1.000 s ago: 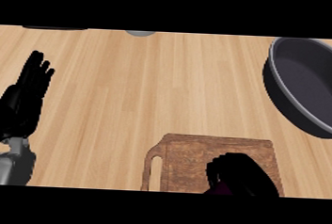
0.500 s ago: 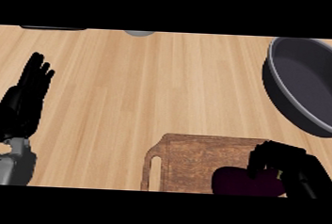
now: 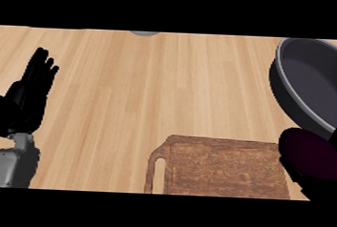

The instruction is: Pick the eggplant from the cutting board and place it in the pot

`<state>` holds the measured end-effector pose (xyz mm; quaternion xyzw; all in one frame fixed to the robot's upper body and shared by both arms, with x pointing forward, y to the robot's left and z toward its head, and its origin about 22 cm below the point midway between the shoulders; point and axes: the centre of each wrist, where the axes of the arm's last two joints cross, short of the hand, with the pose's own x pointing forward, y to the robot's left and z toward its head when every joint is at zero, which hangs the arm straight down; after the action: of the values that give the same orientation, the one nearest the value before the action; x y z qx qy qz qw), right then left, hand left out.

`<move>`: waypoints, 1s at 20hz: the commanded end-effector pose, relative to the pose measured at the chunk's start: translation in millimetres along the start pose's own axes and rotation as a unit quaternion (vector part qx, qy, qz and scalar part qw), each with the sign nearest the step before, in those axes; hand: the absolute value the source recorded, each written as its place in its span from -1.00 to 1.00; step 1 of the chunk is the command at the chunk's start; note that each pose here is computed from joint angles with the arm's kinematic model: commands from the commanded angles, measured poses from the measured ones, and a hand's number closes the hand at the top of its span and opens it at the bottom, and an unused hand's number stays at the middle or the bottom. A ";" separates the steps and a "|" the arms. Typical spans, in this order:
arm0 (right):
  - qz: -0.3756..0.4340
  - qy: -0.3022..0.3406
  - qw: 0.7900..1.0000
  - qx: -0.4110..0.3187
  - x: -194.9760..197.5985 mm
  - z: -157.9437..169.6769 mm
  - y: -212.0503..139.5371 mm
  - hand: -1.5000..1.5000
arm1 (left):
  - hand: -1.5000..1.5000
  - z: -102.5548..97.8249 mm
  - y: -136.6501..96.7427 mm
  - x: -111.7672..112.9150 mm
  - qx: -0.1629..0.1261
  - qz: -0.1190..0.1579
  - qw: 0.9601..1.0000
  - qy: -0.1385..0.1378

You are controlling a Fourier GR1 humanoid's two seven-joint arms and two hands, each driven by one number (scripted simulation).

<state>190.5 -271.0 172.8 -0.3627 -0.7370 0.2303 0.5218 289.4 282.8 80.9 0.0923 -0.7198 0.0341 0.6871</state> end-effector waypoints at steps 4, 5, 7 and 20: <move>-0.029 0.033 0.999 -0.027 -43.3 -53.2 -28.9 1.00 | 0.00 15.5 -19.3 -0.4 -0.003 -0.001 1.000 0.002; -0.014 0.051 0.998 -0.028 -81.6 -49.2 -12.2 1.00 | 0.00 9.0 -1.4 -11.8 -0.010 0.002 1.000 -0.002; -0.052 0.051 0.997 -0.028 -84.4 -64.2 -37.3 1.00 | 0.00 7.5 -6.8 -7.4 -0.003 -0.003 1.000 0.006; 0.194 0.063 0.975 -0.089 -146.8 -118.3 5.2 1.00 | 0.00 -0.1 -13.8 7.4 -0.028 0.002 1.000 -0.006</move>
<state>307.5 -383.2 136.6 -0.5008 -0.6681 0.2134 0.5072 289.8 269.3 86.5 0.0793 -0.7237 0.0223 0.6852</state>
